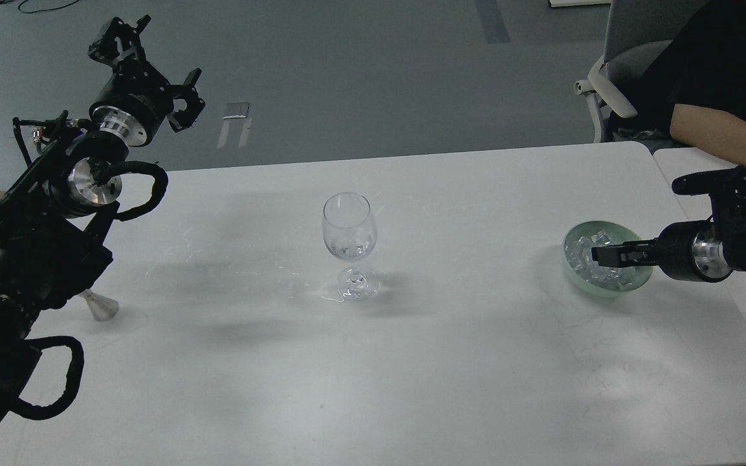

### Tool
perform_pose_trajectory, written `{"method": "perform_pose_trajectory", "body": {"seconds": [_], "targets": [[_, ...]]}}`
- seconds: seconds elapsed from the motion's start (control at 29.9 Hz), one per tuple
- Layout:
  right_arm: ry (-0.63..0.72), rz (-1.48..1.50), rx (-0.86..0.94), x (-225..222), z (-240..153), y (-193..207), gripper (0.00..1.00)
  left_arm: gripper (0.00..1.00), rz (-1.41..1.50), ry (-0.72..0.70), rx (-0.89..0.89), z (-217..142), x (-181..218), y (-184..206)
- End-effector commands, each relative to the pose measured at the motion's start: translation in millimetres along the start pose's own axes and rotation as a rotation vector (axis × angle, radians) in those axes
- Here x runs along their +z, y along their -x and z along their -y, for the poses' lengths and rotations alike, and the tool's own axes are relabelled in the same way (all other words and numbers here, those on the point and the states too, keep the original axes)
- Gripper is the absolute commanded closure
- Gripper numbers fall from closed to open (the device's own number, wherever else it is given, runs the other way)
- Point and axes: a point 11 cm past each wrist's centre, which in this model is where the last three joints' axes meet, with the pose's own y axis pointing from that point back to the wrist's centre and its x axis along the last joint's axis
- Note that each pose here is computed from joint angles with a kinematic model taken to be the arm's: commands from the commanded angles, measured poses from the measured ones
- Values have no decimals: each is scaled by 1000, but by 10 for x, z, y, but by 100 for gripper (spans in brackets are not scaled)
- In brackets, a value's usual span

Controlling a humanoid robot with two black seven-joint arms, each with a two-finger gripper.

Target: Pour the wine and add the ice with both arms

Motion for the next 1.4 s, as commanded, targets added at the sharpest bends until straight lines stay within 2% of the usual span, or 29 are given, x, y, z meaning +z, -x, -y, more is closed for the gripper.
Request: {"method": "perform_pose_trajectory", "body": {"seconds": [0.0, 0.53, 0.94, 1.0, 1.1, 1.14, 1.17, 1.37], "targets": [[0, 1, -3, -3, 6, 5, 39, 2, 1, 1, -2, 0, 8, -1], [-7, 14, -7, -32, 62, 16, 45, 2, 6, 7, -7, -5, 47, -9], [-7, 19, -7, -36, 66, 17, 73, 2, 7, 8, -11, -5, 48, -5], [7, 20, -7, -16, 62, 17, 74, 2, 8, 7, -11, -5, 45, -5], [18, 20, -7, -9, 64, 12, 84, 2, 15, 4, -9, -14, 39, -20], [20, 20, -7, -8, 64, 12, 94, 2, 15, 3, -7, -17, 33, -25], [19, 19, -9, -13, 64, 14, 98, 2, 15, 3, -7, -17, 33, -25], [-10, 35, 12, -80, -3, -90, 99, 2, 15, 4, -10, -10, 44, -15]]}}
